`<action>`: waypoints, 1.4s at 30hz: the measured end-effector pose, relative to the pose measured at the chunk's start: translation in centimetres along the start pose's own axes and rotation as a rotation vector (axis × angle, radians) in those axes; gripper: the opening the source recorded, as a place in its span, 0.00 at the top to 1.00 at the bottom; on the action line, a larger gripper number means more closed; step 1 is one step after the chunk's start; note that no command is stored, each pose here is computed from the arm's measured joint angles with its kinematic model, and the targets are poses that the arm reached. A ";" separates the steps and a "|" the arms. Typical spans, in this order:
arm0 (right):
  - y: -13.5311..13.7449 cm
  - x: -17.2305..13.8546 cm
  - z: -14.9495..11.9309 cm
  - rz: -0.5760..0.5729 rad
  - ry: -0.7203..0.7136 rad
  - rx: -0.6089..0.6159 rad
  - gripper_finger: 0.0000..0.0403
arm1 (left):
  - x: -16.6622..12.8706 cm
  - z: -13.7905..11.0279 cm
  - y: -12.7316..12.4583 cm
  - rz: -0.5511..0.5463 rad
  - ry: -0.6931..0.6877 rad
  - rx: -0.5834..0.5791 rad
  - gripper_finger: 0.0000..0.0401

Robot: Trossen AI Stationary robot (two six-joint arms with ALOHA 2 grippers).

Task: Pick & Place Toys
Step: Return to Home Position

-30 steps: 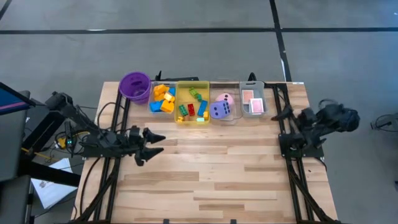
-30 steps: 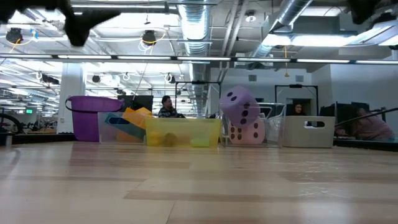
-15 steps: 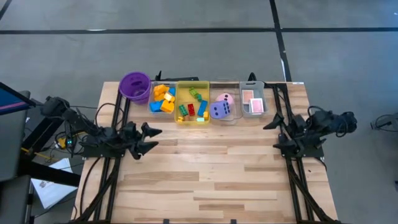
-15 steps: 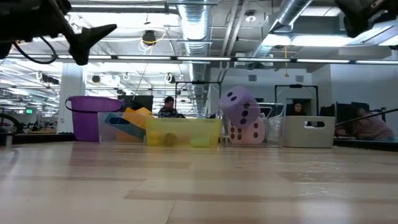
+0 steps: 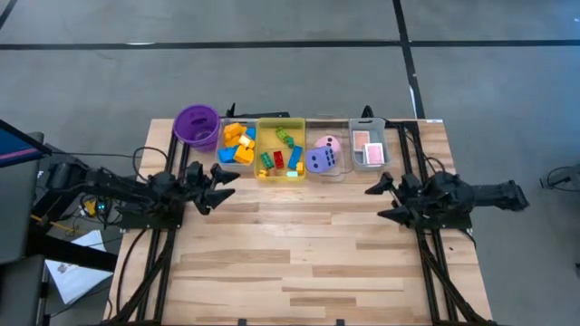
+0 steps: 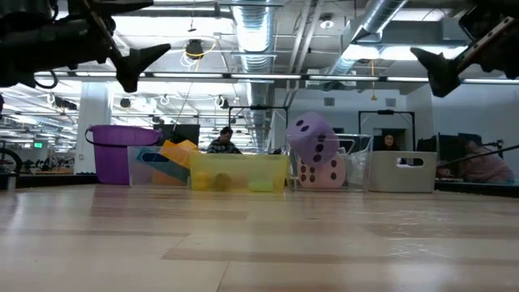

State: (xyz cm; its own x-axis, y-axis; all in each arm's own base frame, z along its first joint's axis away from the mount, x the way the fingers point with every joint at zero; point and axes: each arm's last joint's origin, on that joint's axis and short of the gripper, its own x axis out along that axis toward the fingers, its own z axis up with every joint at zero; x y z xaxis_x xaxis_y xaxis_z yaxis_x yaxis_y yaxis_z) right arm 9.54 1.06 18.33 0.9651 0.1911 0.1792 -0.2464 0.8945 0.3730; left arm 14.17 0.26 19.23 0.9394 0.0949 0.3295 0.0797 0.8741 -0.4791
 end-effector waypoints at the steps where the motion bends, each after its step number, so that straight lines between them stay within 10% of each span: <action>1: -0.1 0.0 0.1 0.008 -0.002 -0.003 0.01 | 0.0 0.1 0.1 0.006 -0.004 0.002 0.16; 42: -1.2 -0.2 -1.0 -0.079 0.120 -0.033 0.01 | 0.0 -0.3 0.4 0.038 0.036 0.002 0.16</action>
State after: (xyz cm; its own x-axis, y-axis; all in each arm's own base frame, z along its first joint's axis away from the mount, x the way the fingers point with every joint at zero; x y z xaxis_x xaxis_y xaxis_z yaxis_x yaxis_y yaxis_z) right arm 9.71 0.36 16.96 0.9856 0.1644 0.0396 -0.1678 0.9211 0.3514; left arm 14.31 0.46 18.76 0.9531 0.1107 0.2817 0.0434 0.8711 -0.4891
